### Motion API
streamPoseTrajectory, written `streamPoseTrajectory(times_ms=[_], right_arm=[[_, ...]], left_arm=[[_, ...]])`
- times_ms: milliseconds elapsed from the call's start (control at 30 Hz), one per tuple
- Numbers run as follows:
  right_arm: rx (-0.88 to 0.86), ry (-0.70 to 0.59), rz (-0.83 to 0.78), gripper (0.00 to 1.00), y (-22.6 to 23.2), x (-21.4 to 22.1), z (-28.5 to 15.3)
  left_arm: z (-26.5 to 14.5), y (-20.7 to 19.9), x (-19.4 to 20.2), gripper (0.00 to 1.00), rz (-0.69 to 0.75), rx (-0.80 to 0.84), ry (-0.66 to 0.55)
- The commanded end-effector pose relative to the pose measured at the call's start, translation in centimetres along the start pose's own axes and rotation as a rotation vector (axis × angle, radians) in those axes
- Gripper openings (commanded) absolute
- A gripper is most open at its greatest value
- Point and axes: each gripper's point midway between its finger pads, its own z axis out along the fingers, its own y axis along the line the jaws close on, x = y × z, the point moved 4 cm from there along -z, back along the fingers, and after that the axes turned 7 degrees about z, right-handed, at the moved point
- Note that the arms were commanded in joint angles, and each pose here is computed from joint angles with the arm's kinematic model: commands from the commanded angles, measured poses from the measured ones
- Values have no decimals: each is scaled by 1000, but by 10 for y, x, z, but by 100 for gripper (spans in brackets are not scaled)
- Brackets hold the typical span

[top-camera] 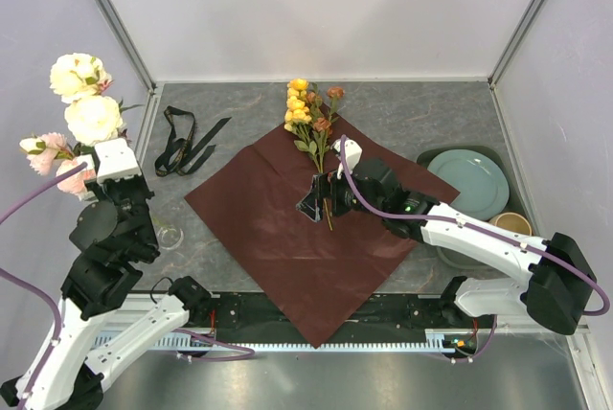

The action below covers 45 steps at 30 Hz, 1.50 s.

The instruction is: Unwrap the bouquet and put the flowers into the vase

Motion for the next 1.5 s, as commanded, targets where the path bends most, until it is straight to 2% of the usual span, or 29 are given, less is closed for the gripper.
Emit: streamPoseTrajectory(times_ms=[0, 333, 867, 1067, 1100, 1200, 1233, 1333, 1467], right_arm=[[-44, -50, -7, 98, 12, -16, -4], [-44, -50, -4, 98, 13, -16, -5], [-37, -44, -1, 98, 11, -14, -4], [-40, -42, 1, 98, 11, -14, -4], [-41, -39, -1, 98, 11, -13, -4], [-42, -38, 2, 98, 12, -14, -2], [-39, -37, 2, 98, 11, -13, -1], [-37, -31, 6, 98, 10, -13, 0], [-34, -27, 10, 98, 10, -12, 1]], left_arm=[[2, 0, 8, 2, -3, -58, 31], [2, 12, 2, 2, -55, -157, 26], [2, -6, 46, 2, -1, -181, 69], [-1, -4, 51, 2, -17, -177, 61], [-1, -4, 50, 3, -21, -173, 56], [-2, 0, 45, 18, -36, -161, 41], [-2, 2, 42, 27, -47, -157, 35], [-3, 3, 35, 39, -54, -141, 27], [-4, 8, 30, 50, -65, -129, 19]])
